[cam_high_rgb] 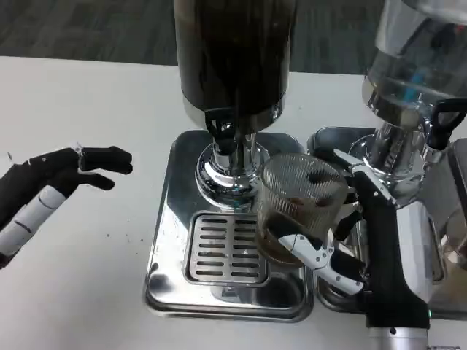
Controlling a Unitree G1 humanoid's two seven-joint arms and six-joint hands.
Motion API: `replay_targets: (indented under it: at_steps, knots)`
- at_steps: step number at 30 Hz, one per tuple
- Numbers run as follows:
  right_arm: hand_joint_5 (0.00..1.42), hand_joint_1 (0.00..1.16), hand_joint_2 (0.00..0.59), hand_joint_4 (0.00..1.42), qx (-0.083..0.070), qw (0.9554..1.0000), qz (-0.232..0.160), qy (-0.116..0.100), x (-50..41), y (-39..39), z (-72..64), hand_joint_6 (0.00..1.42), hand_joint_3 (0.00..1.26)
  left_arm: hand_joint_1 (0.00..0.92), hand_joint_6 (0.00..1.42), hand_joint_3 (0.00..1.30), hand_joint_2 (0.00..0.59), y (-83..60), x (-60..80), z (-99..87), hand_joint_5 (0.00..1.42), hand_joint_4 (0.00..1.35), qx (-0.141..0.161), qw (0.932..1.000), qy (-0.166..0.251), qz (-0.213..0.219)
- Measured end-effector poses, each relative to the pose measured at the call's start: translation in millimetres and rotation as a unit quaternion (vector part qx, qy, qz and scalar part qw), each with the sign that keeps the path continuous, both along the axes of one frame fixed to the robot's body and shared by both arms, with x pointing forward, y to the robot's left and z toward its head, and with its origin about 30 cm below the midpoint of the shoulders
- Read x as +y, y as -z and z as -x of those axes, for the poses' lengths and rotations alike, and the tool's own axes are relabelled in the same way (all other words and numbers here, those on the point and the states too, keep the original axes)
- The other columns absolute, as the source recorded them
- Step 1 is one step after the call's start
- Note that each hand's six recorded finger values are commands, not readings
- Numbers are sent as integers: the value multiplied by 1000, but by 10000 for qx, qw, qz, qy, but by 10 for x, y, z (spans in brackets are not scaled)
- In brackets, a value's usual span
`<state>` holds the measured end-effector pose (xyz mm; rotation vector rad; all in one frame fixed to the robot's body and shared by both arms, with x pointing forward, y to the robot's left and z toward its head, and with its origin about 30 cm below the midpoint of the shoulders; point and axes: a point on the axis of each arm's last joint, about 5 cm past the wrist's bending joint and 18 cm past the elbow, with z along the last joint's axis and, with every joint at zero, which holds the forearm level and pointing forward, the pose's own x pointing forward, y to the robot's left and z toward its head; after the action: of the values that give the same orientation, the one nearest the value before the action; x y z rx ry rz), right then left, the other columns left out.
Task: Grasp the cup under the faucet to collect the drink, then remove the cup.
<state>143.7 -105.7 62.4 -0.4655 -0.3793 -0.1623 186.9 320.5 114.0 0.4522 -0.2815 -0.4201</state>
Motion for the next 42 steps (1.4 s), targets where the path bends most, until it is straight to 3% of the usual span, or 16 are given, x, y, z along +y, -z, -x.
replay_targets:
  at_steps: [11,23,28,29,33,38,42]
  knots:
    - [854,713,216,668,-76,9999,-31,-69,-21,-37,89,1093,532,0,394,384,190,30,-64,77,228,260,-89,9997,211,-115]
    - [854,717,214,671,-144,9997,-86,-177,-54,-105,168,1116,533,0,286,228,178,-30,-48,227,12,18,-486,9942,467,-837]
    - [854,717,214,671,-44,9997,-24,-256,-96,-89,221,1117,533,0,182,131,167,-89,-9,308,0,0,-805,9853,506,-1422]
    - [854,717,214,671,-37,9996,-71,-269,-98,-99,227,1117,533,0,177,129,167,-116,2,319,0,0,-896,9809,541,-1638]
    - [865,718,214,671,-167,9993,-99,-323,-92,-144,265,1118,539,0,158,115,158,-164,28,361,0,0,-1096,9692,649,-2108]
    - [870,718,214,671,-235,9990,-62,-369,-89,-166,298,1118,542,0,154,109,146,-163,33,402,0,0,-1174,9653,679,-2231]
    - [871,718,214,671,-232,9991,-54,-359,-98,-166,317,1118,546,0,154,102,138,-153,35,420,0,0,-1065,9634,771,-2337]
